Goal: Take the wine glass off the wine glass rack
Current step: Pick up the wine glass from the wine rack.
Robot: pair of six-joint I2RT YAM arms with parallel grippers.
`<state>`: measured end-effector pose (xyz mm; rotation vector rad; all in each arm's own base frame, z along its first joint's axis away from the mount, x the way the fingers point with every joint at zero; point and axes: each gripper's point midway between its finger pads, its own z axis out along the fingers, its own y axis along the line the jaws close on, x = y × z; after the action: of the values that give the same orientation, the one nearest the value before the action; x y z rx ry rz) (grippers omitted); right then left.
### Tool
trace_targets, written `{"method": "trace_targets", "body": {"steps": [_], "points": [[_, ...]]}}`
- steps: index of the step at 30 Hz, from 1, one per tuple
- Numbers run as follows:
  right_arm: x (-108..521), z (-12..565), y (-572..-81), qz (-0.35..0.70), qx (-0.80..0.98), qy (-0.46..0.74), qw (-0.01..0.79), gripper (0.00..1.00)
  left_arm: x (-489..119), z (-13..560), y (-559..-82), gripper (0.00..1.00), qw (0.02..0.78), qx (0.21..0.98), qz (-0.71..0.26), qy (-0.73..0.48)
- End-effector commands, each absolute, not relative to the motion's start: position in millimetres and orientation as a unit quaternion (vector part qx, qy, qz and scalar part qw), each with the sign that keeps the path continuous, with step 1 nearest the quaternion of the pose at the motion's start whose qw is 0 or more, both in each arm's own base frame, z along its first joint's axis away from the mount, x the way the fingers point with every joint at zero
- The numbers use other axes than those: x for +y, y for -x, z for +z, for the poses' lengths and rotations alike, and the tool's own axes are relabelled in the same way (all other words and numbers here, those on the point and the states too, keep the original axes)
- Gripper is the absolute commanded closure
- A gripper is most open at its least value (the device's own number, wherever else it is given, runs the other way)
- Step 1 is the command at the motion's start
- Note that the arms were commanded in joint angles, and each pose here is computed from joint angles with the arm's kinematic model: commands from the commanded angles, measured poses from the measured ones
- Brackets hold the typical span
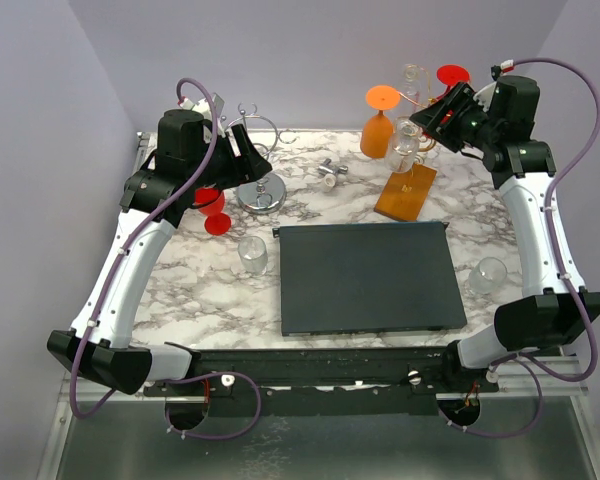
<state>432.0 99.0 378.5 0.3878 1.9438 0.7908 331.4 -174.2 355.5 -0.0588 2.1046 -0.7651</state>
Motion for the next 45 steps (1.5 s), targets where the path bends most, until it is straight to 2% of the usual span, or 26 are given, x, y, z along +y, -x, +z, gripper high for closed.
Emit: {"method": "trace_targets", "body": {"steps": [1, 9, 26, 31, 45], "points": [[92.6, 371.4, -439.4, 0.308, 0.798, -0.167, 0.491, 0.41, -177.2, 367.5, -327.0, 0.31, 0.447, 0.835, -0.320, 0.016], [94.2, 363.0, -442.1, 0.312, 0.800, -0.170, 0.483, 0.42, -176.7, 368.0, -328.0, 0.31, 0.449, 0.835, -0.318, 0.017], [98.1, 362.5, -445.9, 0.322, 0.799, -0.168, 0.479, 0.62, -176.2, 367.1, -328.0, 0.31, 0.449, 0.836, -0.316, 0.019], [95.6, 365.0, -444.6, 0.316, 0.799, -0.168, 0.483, 0.73, -176.9, 367.2, -329.0, 0.31, 0.449, 0.836, -0.316, 0.019], [92.8, 371.4, -439.7, 0.308, 0.798, -0.164, 0.491, 0.81, -177.3, 365.8, -332.0, 0.31, 0.448, 0.837, -0.314, 0.021]]}}
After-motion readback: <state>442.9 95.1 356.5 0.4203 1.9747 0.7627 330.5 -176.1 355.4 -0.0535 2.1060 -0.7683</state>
